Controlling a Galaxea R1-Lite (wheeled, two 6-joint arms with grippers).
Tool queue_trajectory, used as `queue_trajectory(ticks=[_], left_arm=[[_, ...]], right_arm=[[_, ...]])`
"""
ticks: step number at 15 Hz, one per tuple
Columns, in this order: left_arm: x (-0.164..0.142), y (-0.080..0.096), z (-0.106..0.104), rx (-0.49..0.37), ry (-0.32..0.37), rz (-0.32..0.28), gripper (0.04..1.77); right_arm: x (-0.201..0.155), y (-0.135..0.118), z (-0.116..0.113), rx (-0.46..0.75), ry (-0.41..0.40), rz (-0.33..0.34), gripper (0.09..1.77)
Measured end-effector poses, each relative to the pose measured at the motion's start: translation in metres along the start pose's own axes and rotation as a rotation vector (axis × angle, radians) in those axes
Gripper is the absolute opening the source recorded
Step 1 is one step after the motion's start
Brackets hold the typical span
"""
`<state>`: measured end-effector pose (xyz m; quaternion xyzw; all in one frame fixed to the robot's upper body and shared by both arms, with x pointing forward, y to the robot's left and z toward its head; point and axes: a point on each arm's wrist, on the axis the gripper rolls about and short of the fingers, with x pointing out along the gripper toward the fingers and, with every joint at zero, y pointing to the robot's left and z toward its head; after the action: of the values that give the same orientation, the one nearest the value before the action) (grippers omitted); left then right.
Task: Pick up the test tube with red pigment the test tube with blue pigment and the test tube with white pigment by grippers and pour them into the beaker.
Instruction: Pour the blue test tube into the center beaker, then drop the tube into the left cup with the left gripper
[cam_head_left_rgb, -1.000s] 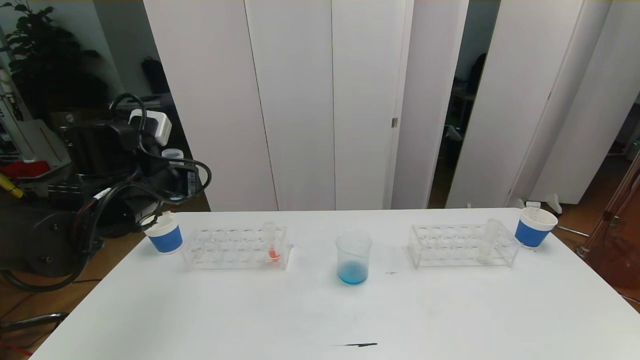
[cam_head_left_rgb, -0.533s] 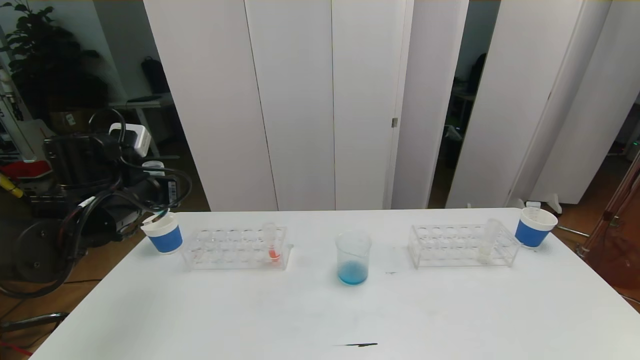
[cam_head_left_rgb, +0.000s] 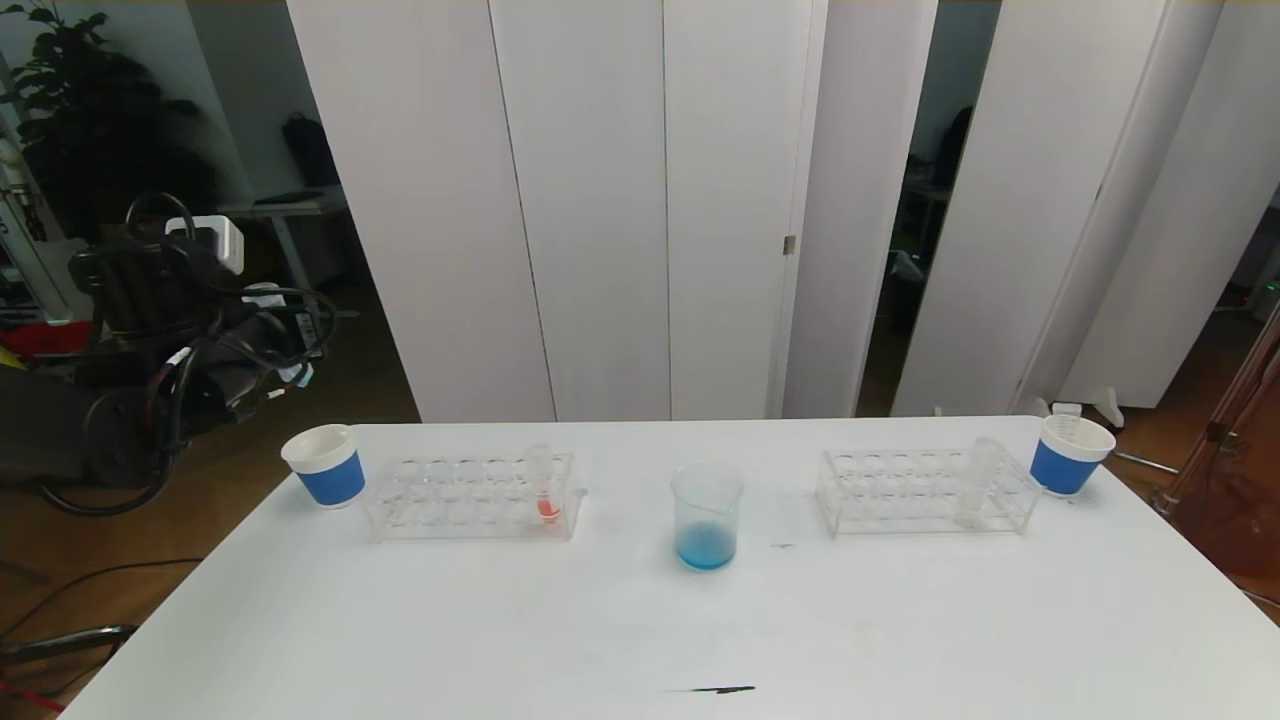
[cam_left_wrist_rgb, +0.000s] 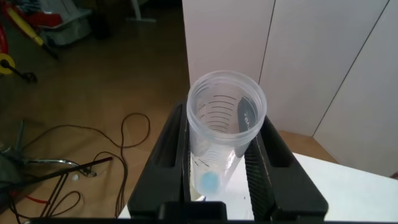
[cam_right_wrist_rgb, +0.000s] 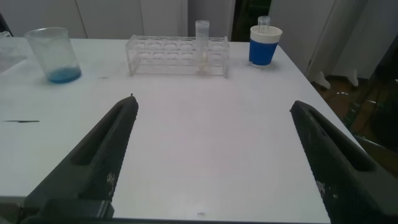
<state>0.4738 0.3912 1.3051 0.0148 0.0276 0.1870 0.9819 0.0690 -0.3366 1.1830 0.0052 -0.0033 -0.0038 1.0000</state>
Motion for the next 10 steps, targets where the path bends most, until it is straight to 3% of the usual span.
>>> queue_trajectory(ticks=[3,8,10], left_arm=[[0.035,0.016,-0.02,-0.007,-0.046,0.058,0.58],[0.069,0.024,-0.077,0.012,0.056,0.085,0.58],[0.073,0.022,-0.089,0.013,0.084,0.083,0.58]], right_arm=[[0.0,0.0,0.0,0.0,0.0,0.0,1.75],[0.0,0.0,0.0,0.0,0.0,0.0,1.75],[0.0,0.0,0.0,0.0,0.0,-0.001,1.75]])
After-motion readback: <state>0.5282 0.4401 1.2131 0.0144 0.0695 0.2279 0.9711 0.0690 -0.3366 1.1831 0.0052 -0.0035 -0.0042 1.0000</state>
